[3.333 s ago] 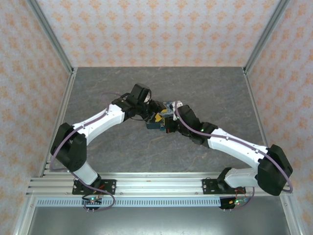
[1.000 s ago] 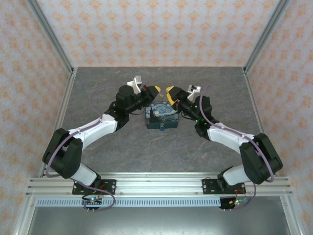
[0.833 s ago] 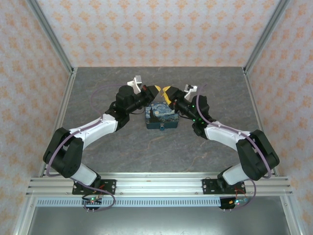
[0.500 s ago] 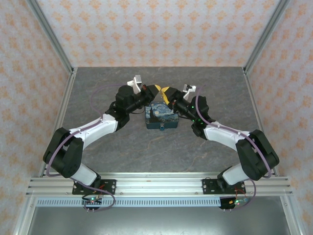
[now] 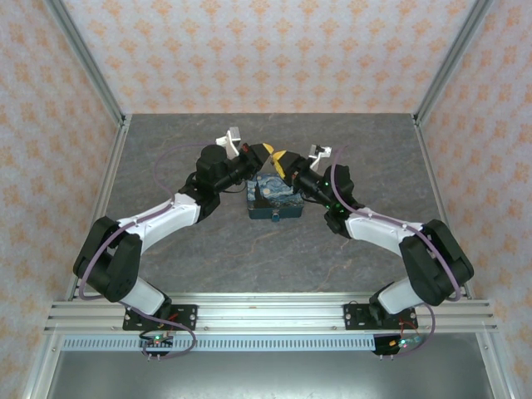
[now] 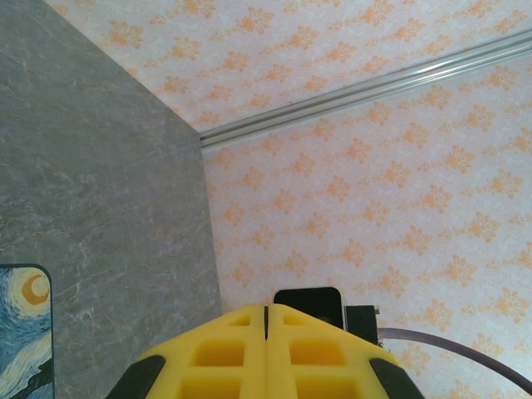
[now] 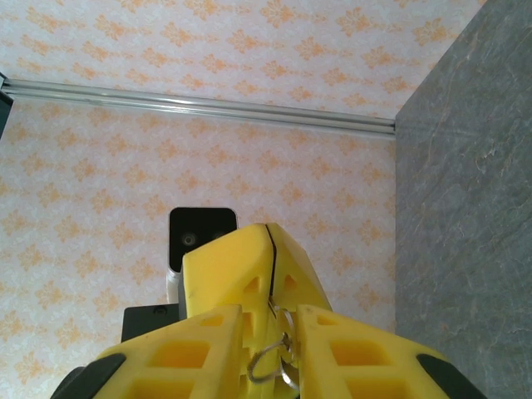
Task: Unlock the padlock with the key
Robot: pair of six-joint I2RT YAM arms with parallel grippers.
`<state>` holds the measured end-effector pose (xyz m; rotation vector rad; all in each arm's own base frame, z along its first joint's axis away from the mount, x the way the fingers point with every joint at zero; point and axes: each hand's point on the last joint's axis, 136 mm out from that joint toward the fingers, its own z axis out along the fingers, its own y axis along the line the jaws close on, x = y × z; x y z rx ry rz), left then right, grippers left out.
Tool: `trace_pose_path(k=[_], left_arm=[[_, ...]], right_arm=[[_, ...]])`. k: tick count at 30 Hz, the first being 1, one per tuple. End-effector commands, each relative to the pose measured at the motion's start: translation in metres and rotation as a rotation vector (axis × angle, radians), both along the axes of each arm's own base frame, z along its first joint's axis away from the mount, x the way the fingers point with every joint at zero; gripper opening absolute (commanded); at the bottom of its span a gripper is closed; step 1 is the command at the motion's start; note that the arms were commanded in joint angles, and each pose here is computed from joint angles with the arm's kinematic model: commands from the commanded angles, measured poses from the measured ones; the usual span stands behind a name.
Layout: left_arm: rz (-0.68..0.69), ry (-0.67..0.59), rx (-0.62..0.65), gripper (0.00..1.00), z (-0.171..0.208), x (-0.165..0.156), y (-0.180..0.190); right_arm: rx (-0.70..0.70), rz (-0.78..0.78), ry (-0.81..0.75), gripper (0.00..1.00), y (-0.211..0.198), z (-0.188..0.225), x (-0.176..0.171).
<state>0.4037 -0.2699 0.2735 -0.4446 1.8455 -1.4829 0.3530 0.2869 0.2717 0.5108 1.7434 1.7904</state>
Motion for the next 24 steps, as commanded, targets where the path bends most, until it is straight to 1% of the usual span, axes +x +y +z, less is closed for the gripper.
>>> trace_pose_path(k=[1,3,4,6,7,8,14,17,20,24], left_arm=[[0.029,-0.04,-0.024,0.0,0.012,0.006,0.005],[0.027,-0.039,-0.026,0.0,0.012,0.006,0.005],[0.027,-0.042,-0.028,0.0,0.013,0.006,0.005],[0.028,-0.041,-0.027,0.0,0.014,0.006,0.005],[0.027,-0.041,-0.025,0.0,0.014,0.006,0.005],[0.026,-0.042,-0.027,0.0,0.014,0.006,0.005],[0.021,-0.04,-0.027,0.0,0.014,0.004,0.005],[0.02,-0.04,-0.028,0.0,0.015,0.003,0.005],[0.017,-0.038,-0.029,0.0,0.014,0.003,0.004],[0.016,-0.037,-0.032,0.0,0.014,0.003,0.004]], right_arm=[[0.02,0.026,-0.027,0.23,0.004,0.003,-0.006],[0.017,0.024,-0.024,0.23,0.004,0.001,-0.006],[0.013,0.024,-0.024,0.25,0.004,0.0,-0.006],[0.004,0.018,-0.019,0.41,0.003,-0.004,-0.005],[0.0,0.013,-0.02,0.46,0.002,-0.005,-0.005],[-0.004,0.008,-0.02,0.48,0.001,-0.006,-0.005],[-0.01,-0.051,-0.045,0.48,-0.019,0.002,0.003],[-0.022,-0.065,-0.061,0.45,-0.027,0.009,0.007],[-0.051,-0.067,-0.068,0.43,-0.029,0.012,0.009],[-0.052,-0.046,-0.075,0.41,-0.023,0.014,0.013]])
